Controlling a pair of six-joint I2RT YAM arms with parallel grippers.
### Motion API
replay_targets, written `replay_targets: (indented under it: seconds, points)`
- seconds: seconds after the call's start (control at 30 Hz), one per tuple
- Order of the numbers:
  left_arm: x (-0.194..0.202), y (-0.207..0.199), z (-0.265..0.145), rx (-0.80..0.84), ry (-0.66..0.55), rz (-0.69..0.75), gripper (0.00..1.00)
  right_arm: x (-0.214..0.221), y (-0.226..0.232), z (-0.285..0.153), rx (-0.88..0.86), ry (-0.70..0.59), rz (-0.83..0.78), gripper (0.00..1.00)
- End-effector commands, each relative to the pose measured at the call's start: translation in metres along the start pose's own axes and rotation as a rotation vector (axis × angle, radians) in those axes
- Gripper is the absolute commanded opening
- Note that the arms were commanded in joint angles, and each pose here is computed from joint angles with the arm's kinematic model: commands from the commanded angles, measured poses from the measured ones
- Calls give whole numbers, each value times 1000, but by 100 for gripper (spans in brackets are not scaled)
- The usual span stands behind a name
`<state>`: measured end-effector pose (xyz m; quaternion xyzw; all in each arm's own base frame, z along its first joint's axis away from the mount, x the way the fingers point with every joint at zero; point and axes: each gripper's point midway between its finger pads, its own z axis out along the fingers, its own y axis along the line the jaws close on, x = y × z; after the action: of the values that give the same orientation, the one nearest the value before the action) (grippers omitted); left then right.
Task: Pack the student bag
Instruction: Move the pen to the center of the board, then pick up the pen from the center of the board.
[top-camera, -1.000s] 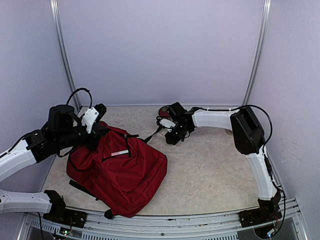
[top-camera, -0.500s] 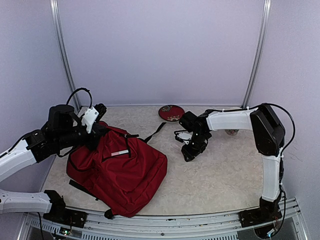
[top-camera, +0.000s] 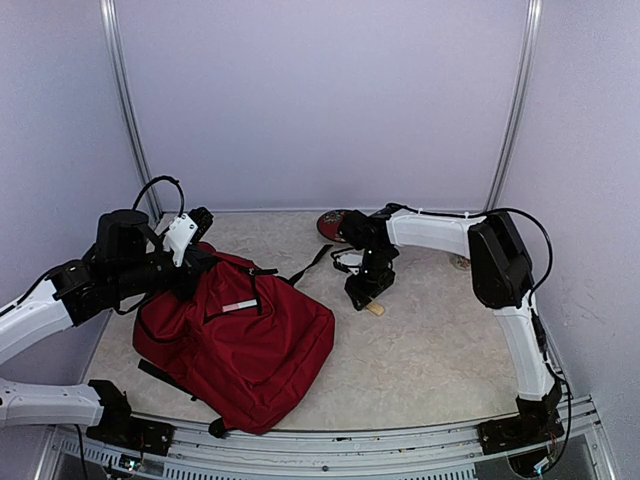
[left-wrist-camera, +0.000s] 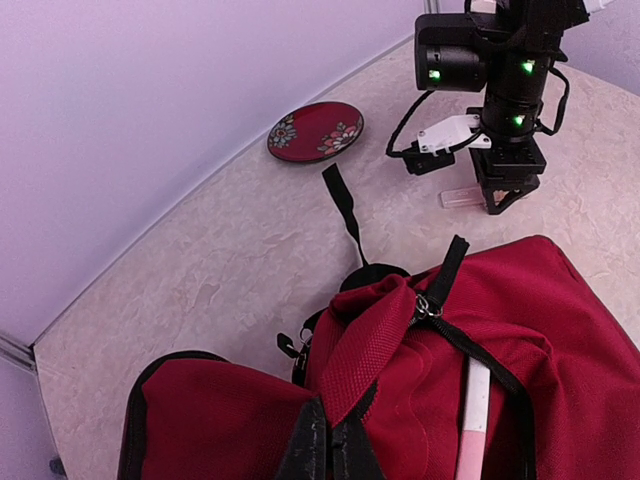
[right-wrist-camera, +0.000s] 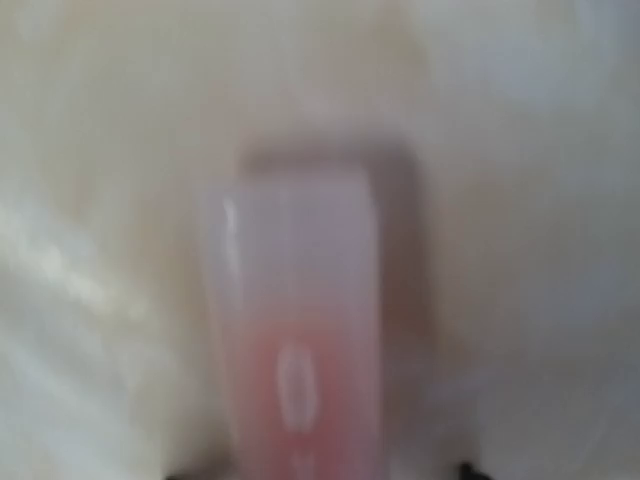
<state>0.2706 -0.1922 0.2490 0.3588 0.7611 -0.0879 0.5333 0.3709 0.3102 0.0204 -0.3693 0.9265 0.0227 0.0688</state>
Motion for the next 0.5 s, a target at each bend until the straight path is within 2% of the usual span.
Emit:
replay_targets:
  seconds: [0.0,0.1,0.13,0.33,0.47]
  points:
    - [-28,9,-8,-35,-116,5,0,4,6,22,-19,60,-34,50]
    - [-29,10,-8,-35,-119,4,0,3,6,20,-21,53,-31,28]
    - [-29,9,-8,-34,-119,5,0,2,6,17,-19,49,-30,25]
    - [-30,8,-9,-27,-122,4,0,-11,-1,-23,20,-54,-4,15]
    - [-32,2,-9,8,-137,11,0,-22,3,-71,6,-198,12,10]
